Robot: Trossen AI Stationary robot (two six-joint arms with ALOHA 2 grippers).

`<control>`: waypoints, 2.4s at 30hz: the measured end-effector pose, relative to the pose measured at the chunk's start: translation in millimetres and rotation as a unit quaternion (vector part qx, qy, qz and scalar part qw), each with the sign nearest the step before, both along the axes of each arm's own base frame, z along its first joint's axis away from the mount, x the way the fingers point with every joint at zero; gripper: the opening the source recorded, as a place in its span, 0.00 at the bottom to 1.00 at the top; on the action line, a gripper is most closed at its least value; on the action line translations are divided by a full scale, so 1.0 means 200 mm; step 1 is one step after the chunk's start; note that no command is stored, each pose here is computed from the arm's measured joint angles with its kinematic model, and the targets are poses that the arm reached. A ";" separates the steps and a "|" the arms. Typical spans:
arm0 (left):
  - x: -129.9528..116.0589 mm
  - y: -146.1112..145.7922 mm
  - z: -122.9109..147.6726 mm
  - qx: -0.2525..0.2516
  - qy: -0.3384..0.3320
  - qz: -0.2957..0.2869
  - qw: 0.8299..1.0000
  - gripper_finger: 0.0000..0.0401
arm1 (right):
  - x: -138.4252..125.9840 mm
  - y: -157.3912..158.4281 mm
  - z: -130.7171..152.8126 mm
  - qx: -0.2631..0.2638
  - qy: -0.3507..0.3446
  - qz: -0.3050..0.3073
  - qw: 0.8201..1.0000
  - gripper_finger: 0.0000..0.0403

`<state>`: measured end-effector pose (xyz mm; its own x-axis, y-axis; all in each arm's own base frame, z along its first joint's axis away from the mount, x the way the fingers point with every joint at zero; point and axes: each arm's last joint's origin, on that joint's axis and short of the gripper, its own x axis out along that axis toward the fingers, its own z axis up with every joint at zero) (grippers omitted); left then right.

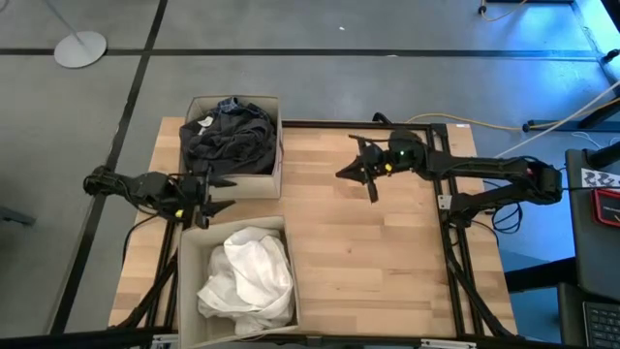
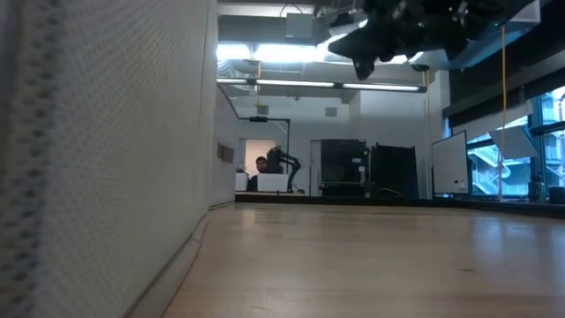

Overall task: Sort clothes
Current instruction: Return to home position

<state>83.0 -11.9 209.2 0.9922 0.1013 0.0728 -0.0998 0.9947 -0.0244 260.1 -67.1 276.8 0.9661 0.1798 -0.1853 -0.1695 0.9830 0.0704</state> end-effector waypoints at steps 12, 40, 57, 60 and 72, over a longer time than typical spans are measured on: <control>0.01 -0.01 -0.04 0.008 0.012 -0.012 1.000 0.25 | -0.15 0.18 -0.17 0.013 -0.015 -0.030 0.999 0.01; 0.04 -0.01 -0.08 0.027 -0.047 0.012 0.998 0.12 | -0.31 0.20 -0.36 0.044 -0.031 -0.041 0.998 0.01; 0.04 -0.01 -0.07 0.030 -0.050 0.013 0.998 0.11 | -0.66 0.23 -0.43 0.022 -0.065 -0.176 0.982 0.01; 0.04 -0.01 -0.07 0.035 -0.050 0.013 0.998 0.11 | -0.72 0.24 -0.47 0.026 -0.092 -0.175 0.980 0.01; 0.04 -0.01 -0.07 0.027 -0.051 0.011 0.998 0.11 | -0.84 0.26 -0.47 0.000 -0.132 -0.186 0.974 0.01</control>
